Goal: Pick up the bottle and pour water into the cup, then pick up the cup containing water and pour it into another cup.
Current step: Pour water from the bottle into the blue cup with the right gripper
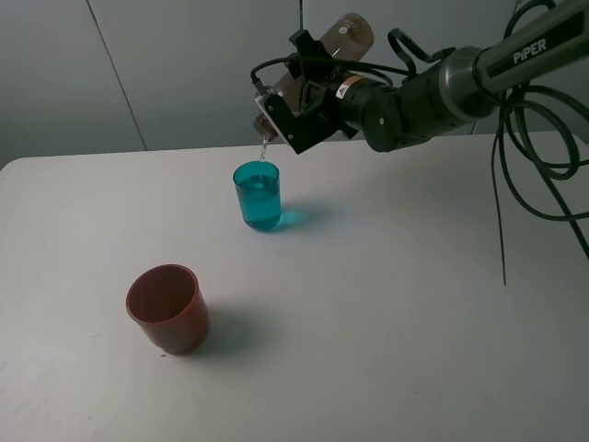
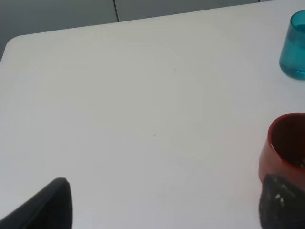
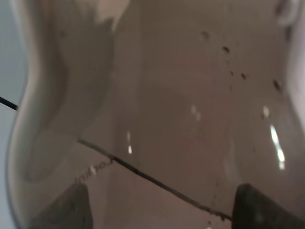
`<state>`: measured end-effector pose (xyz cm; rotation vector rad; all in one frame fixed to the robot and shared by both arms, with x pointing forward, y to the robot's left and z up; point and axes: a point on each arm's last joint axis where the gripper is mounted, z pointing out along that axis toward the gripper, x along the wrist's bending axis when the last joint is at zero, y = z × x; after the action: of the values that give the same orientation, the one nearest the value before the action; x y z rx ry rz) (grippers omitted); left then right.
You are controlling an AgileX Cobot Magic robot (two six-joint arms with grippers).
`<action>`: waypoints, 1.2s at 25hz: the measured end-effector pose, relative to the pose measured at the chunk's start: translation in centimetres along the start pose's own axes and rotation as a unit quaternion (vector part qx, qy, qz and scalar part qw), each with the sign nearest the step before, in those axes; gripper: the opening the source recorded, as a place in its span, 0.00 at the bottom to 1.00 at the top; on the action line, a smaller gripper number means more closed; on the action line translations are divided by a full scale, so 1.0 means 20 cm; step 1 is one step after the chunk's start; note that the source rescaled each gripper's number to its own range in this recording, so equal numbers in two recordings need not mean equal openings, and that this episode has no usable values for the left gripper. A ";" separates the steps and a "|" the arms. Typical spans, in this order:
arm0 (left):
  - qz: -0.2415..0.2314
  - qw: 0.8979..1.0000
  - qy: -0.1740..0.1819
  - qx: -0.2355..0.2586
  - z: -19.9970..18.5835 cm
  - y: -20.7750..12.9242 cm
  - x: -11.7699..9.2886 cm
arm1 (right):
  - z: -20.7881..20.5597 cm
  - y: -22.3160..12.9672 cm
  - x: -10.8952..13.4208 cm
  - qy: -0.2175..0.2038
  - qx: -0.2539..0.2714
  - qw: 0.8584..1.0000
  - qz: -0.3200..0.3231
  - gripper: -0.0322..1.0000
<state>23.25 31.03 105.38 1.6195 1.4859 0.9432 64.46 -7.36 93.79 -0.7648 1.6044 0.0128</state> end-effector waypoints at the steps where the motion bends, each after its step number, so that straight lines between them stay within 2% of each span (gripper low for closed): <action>1: 0.000 1.000 0.000 0.000 0.00 0.00 0.00 | 0.00 0.00 0.00 -0.002 0.001 1.000 0.000 0.03; 21: 0.000 1.000 0.000 0.000 0.00 0.00 0.00 | 0.00 0.00 0.00 -0.004 0.001 1.000 -0.002 0.03; 24: 0.000 1.000 0.000 0.000 0.00 0.00 0.00 | 0.00 0.01 0.00 -0.002 -0.003 0.999 0.034 0.03; 27: 0.000 1.000 0.000 0.000 0.00 0.00 0.00 | -0.01 0.02 0.01 0.025 -0.017 0.996 0.084 0.03; 30: 0.000 1.000 0.000 0.000 0.00 0.00 0.00 | -0.03 0.03 0.01 0.085 -0.040 0.985 0.142 0.03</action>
<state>23.25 31.03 105.38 1.6195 1.4859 0.9432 63.55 -7.20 93.49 -0.6057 1.8749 0.2246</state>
